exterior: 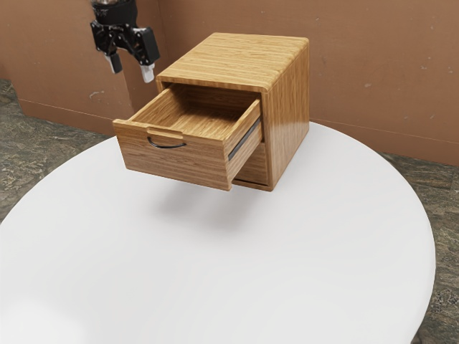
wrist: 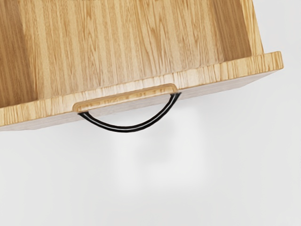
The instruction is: Push the drawer handle with one arm to close the drawer
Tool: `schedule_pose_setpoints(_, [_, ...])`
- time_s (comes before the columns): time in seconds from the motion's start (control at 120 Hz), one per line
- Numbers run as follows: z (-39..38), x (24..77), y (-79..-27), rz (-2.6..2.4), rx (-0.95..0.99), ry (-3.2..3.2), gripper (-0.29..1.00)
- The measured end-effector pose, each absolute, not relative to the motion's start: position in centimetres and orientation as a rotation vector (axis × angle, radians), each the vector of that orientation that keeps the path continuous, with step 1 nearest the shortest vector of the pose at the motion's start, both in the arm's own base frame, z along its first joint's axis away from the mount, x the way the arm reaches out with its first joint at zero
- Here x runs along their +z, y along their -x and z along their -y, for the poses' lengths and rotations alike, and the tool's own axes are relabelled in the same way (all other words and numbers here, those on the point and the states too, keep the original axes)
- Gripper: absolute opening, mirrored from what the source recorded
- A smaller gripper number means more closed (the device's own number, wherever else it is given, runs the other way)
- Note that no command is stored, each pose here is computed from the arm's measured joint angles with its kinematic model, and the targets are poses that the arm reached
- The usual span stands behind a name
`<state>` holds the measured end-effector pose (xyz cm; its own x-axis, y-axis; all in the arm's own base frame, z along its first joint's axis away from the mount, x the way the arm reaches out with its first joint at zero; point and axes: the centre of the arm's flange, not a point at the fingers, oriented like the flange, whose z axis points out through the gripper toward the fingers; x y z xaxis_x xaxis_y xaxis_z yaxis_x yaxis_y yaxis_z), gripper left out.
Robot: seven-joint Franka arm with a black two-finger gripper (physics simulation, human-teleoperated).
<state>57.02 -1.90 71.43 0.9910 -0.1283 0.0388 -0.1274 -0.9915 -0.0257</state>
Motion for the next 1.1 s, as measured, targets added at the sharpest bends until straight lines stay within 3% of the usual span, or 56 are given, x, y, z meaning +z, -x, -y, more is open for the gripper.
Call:
schedule_pose_setpoints(0.167, [1.9,70.2,-56.2,-0.211,-0.007,3.116,0.70])
schedule_pose_setpoints(0.35, [2.5,71.9,-45.4,-0.252,-0.058,3.126,0.70])
schedule_pose_setpoints(0.4, [3.0,70.7,-43.4,-0.242,-0.041,3.125,0.62])
schedule_pose_setpoints(0.5, [2.9,66.0,-42.0,-0.178,0.024,3.106,0.35])
schedule_pose_setpoints(0.6, [2.8,61.6,-42.0,-0.102,0.047,3.090,0.15])
schedule_pose_setpoints(0.717, [2.8,58.5,-44.0,-0.006,0.023,3.088,0.04])
schedule_pose_setpoints(1.1, [2.6,54.6,-50.3,0.192,-0.061,3.078,-0.07])
